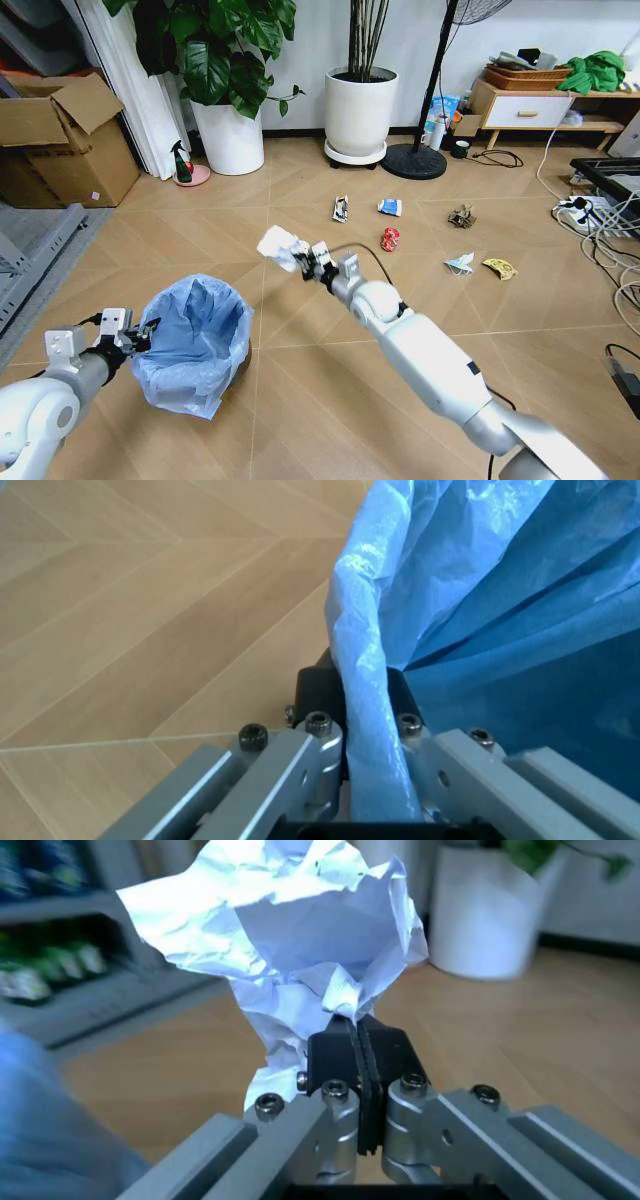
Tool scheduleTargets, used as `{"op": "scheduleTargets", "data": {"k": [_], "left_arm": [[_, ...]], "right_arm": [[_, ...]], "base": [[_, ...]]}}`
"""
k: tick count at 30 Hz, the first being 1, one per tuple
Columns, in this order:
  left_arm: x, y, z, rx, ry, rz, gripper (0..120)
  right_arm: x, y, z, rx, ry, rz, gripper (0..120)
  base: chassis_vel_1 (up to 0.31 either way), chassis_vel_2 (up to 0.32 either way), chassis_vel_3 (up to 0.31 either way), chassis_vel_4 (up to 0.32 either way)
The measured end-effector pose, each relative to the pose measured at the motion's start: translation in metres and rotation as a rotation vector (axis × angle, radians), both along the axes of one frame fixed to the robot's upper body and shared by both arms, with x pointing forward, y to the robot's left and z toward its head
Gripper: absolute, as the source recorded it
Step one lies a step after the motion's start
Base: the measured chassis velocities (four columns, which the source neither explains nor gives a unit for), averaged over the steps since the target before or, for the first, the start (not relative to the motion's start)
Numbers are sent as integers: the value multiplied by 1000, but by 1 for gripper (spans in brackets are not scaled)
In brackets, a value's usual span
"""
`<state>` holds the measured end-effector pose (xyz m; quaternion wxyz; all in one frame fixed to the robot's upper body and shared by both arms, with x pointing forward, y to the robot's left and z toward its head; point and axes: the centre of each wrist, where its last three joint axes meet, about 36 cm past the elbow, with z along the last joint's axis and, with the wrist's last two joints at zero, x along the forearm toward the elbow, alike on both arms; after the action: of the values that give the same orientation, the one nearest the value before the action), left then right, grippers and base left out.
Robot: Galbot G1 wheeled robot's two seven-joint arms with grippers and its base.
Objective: Pick up the trash bin and place the garbage on the floor into it.
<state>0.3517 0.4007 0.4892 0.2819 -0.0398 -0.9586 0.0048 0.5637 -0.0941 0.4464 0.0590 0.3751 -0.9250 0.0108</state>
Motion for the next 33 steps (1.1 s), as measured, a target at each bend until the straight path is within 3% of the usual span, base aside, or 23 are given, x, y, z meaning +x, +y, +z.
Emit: {"op": "scheduleTargets", "data": {"k": [5, 13, 24, 33], "left_arm": [[17, 10, -1, -36, 26, 5, 0], [34, 15, 7, -31, 14, -8, 0], [37, 17, 9, -33, 7, -7, 0], [36, 16, 8, -42, 3, -4, 0]], "right_arm": [[-37, 40, 64, 66, -50, 222, 0], [-85, 73, 86, 90, -12, 383, 0], [-98, 76, 47, -38, -15, 367, 0], [-97, 84, 47, -60, -37, 339, 29]], "base": [[0, 0, 0, 0], [0, 0, 0, 0], [0, 0, 0, 0], [0, 0, 0, 0]]}}
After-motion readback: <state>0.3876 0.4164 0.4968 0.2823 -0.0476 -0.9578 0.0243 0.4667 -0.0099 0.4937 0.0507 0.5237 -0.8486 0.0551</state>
